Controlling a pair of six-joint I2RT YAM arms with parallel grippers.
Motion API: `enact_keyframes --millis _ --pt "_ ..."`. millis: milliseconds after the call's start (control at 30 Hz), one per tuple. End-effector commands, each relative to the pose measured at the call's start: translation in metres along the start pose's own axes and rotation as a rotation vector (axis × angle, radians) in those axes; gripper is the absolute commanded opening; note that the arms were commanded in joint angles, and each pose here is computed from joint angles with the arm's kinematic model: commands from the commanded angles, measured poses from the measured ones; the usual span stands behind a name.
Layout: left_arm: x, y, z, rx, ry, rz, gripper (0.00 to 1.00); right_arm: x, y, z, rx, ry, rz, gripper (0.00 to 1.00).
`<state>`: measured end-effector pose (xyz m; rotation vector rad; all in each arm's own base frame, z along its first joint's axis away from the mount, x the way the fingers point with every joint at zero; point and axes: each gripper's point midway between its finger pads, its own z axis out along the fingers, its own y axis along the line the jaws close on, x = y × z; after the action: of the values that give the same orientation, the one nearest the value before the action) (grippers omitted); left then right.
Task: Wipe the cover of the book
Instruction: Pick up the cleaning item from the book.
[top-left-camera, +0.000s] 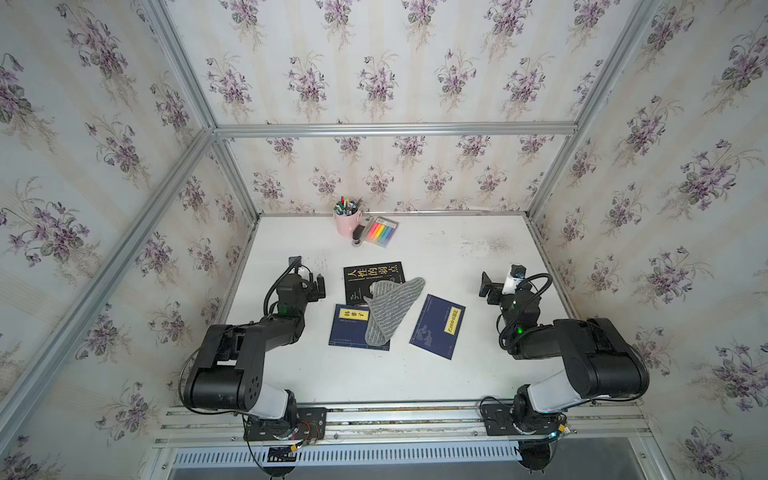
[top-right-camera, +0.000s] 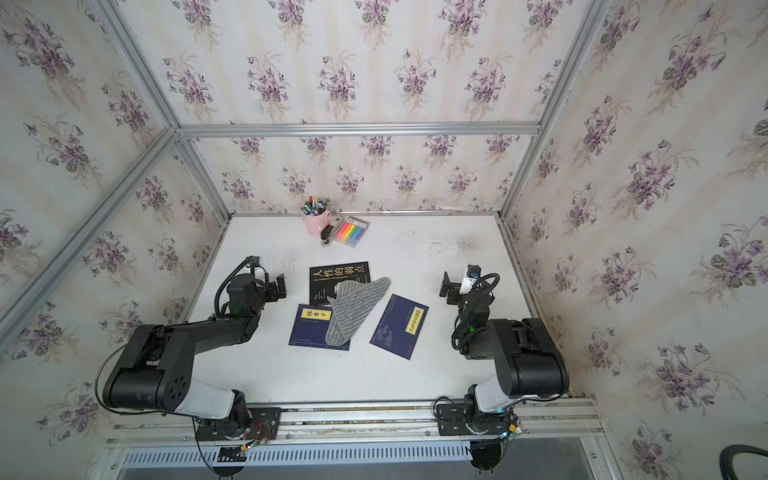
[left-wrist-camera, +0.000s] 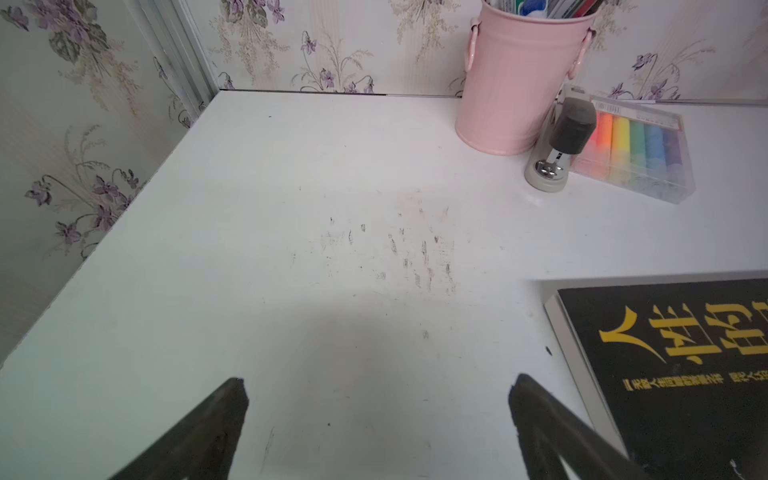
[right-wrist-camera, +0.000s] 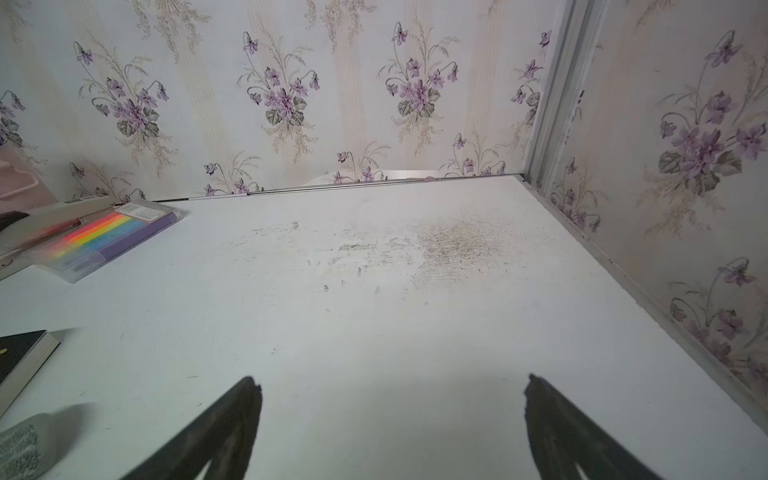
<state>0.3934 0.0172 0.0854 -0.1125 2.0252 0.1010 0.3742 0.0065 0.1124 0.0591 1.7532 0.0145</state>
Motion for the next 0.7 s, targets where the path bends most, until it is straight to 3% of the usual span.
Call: enact_keyframes --millis 0,667 --pt "-0.008 0.0002 0.0005 -0.003 -0.027 0.006 1.0 -0.0083 0.0004 0.0002 0.0 -0.034 -0.001 1.0" --pt "-0.0079 0.0006 0.0011 -0.003 -0.026 0.007 1.0 -0.0086 0.0011 0.001 -0.004 -0.033 -0.001 1.0"
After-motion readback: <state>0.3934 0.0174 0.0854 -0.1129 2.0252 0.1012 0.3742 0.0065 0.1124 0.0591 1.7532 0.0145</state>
